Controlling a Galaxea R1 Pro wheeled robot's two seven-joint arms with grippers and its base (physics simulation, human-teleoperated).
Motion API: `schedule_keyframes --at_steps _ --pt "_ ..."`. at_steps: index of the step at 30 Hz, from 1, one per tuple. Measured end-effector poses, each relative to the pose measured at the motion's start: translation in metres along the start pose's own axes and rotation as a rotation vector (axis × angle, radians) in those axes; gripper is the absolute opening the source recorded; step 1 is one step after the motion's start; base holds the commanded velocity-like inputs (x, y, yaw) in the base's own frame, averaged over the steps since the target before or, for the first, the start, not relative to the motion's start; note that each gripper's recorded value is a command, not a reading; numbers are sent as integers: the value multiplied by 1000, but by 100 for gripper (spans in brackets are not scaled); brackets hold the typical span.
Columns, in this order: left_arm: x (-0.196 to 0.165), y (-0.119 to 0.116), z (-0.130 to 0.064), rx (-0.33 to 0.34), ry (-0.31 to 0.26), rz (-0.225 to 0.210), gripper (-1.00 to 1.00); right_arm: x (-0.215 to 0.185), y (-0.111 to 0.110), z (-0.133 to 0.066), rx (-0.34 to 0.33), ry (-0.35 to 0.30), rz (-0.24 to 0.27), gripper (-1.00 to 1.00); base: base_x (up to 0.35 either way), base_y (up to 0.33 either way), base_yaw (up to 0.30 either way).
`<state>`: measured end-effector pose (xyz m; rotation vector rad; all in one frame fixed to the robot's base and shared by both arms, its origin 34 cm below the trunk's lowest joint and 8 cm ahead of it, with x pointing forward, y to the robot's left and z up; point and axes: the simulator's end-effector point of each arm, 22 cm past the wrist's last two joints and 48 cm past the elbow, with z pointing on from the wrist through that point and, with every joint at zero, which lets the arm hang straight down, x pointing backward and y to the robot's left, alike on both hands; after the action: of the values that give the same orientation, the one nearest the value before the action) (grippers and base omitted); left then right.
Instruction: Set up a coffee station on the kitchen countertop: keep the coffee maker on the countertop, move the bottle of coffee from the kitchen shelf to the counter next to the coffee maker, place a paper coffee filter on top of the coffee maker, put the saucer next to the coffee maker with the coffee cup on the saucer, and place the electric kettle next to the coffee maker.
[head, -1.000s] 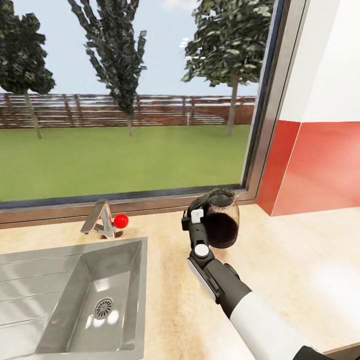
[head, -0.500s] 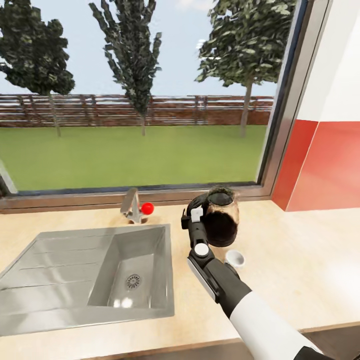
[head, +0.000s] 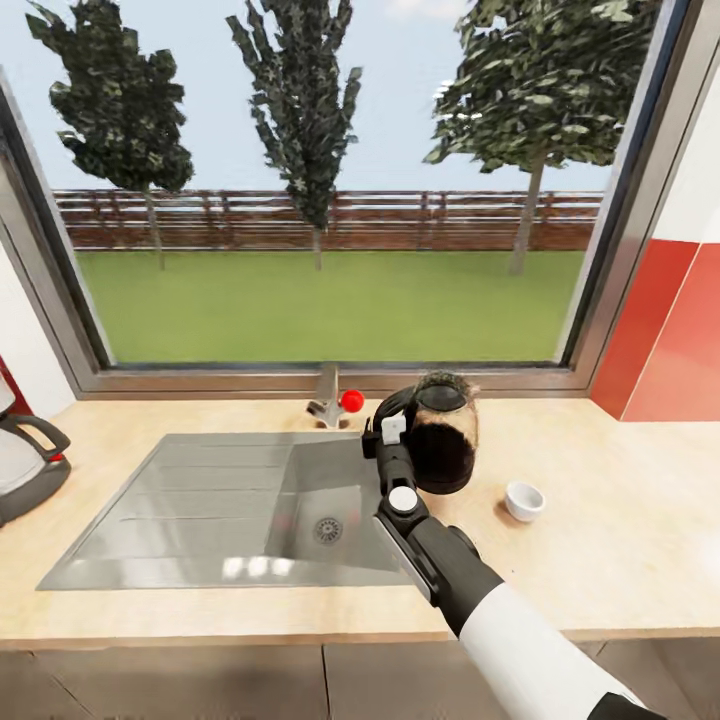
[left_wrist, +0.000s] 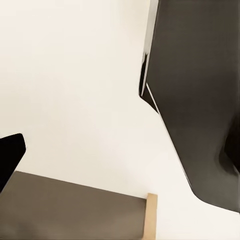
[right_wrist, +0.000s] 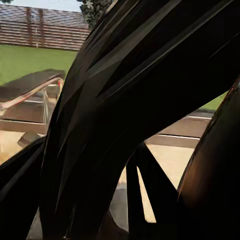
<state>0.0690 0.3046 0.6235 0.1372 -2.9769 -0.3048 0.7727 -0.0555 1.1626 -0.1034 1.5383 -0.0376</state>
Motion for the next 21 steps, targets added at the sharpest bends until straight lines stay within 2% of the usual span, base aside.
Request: schedule_keyframes --at_steps 9,15,21 --pt "0 0 0 2 1 -33 100 -1 0 0 0 -1 0 -100 -79 288 20" --pt "0 -1 0 2 1 -33 100 0 0 0 0 -1 0 -100 -42 298 231" --pt "0 -2 0 3 2 -31 100 0 0 0 0 0 0 -100 -181 264 272"
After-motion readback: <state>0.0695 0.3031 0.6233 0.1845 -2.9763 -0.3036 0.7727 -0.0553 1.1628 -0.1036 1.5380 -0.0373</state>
